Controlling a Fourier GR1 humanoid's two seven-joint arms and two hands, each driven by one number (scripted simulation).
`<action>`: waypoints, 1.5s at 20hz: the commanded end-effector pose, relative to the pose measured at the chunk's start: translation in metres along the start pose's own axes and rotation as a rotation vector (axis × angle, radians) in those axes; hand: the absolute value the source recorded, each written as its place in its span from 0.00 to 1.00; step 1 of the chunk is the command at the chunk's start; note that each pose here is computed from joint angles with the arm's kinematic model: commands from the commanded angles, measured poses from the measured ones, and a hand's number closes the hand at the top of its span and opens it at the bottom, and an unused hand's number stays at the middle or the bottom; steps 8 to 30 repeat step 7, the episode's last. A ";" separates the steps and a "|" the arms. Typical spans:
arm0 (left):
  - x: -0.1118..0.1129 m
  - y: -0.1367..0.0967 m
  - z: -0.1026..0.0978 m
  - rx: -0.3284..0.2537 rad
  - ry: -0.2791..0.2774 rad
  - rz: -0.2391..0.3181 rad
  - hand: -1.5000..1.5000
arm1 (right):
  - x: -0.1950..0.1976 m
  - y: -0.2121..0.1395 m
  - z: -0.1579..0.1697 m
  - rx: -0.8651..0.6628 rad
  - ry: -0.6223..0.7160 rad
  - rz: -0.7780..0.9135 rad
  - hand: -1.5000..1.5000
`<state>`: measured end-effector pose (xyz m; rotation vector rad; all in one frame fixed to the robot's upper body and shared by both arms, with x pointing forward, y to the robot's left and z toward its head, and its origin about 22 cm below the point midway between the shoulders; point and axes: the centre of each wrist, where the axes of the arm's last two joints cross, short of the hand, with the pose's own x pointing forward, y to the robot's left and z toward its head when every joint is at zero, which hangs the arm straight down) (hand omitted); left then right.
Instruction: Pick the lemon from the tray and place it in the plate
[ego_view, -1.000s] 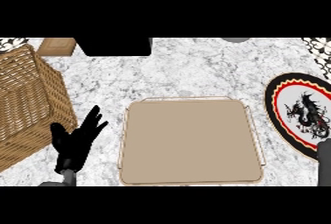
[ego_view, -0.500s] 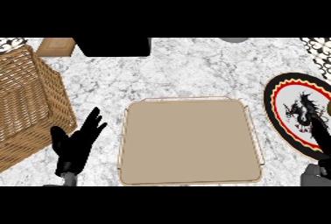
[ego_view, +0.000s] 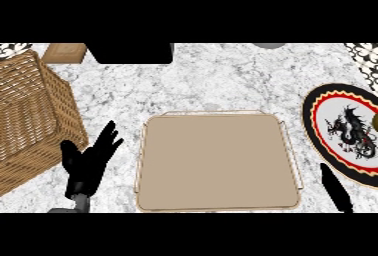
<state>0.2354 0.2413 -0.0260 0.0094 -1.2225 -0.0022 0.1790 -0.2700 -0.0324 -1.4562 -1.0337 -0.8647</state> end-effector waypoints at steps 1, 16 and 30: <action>0.002 -0.007 -0.020 0.005 0.018 0.013 0.50 | -0.008 -0.005 0.025 -0.006 0.020 -0.038 0.00; -0.002 -0.011 0.011 -0.005 0.036 -0.004 0.50 | -0.013 -0.005 0.027 -0.024 0.038 -0.021 0.00; -0.002 -0.011 0.011 -0.005 0.036 -0.004 0.50 | -0.013 -0.005 0.027 -0.024 0.038 -0.021 0.00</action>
